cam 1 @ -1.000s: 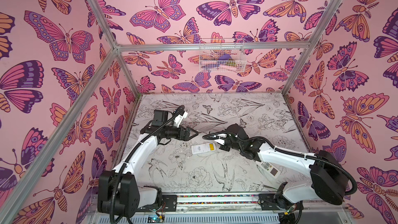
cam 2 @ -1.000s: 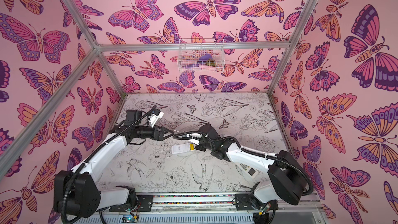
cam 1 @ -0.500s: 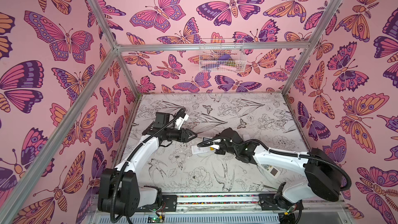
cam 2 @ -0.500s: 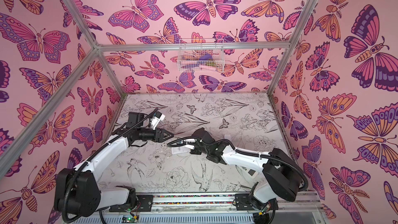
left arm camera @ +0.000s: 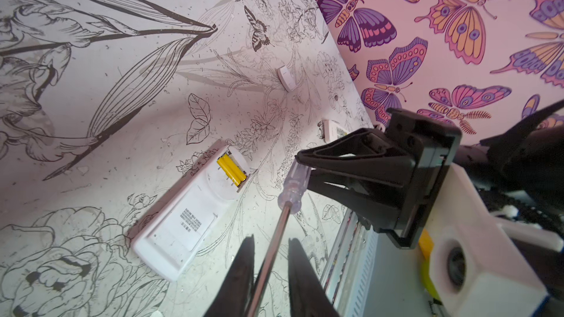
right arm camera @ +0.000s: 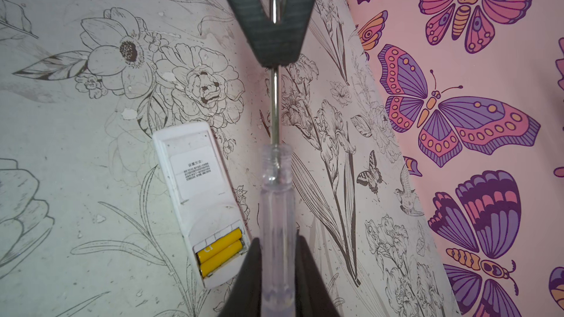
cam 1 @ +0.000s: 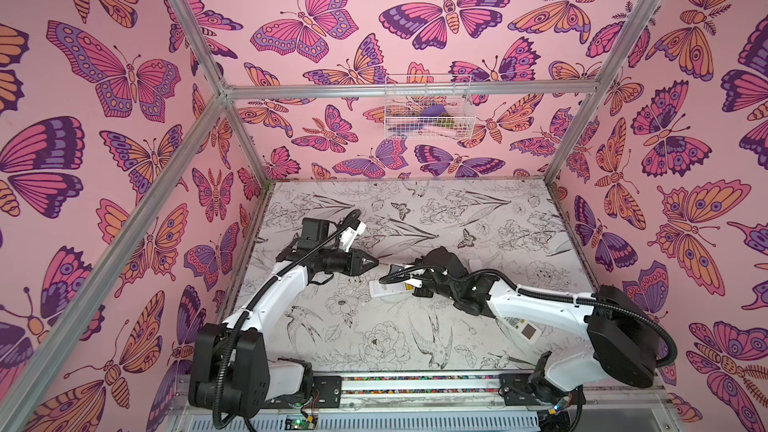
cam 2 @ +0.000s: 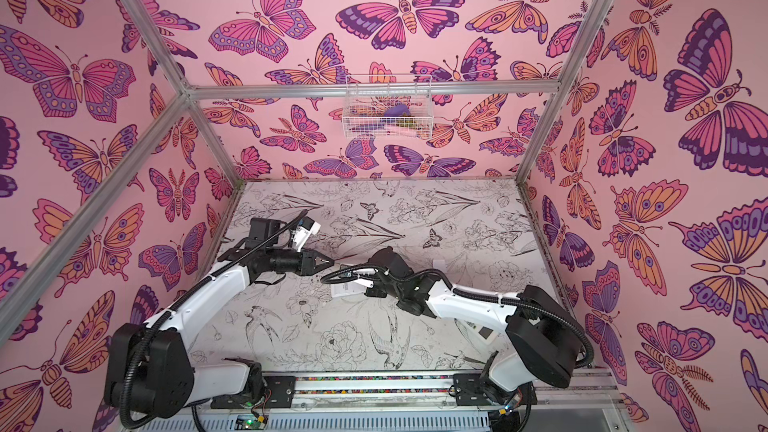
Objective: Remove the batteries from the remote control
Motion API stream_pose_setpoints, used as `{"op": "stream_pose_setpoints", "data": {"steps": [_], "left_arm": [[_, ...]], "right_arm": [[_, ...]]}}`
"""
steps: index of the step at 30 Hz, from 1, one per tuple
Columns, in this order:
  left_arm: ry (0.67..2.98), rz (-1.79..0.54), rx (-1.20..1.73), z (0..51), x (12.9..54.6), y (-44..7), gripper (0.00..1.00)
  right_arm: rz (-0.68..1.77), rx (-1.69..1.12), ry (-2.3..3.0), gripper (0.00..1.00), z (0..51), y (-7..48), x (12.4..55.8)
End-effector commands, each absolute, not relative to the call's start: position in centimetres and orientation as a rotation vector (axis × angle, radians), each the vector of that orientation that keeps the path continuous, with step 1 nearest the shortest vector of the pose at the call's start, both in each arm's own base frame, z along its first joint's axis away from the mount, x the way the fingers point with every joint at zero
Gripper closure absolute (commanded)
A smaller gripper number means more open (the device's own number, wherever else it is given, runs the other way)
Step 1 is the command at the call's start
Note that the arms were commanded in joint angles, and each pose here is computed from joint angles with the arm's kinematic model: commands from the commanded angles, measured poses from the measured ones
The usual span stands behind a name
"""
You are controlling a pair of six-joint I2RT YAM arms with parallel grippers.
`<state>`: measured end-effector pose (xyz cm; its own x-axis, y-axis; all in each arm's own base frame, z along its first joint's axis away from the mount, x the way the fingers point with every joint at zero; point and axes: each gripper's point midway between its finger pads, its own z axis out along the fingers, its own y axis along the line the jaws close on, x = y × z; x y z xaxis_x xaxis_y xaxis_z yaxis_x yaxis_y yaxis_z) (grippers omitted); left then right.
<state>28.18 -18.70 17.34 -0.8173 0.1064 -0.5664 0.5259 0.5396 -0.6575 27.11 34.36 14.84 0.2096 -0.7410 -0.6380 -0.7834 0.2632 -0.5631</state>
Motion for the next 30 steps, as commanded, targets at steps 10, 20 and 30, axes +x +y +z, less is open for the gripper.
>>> {"op": "stream_pose_setpoints", "data": {"steps": [10,20,30], "left_arm": [[2.32,-1.207,0.503,17.3,28.4,-18.5,1.0],[2.307,-1.193,0.499,17.7,29.0,-18.2,1.0],[2.298,-1.183,0.487,18.4,29.2,-18.1,1.0]], "right_arm": [[0.041,-1.373,1.534,0.8,16.9,34.3,27.7],[0.006,-1.114,1.582,0.01,18.3,31.3,28.6],[-0.048,-0.842,1.684,0.01,17.8,28.1,30.6]]}}
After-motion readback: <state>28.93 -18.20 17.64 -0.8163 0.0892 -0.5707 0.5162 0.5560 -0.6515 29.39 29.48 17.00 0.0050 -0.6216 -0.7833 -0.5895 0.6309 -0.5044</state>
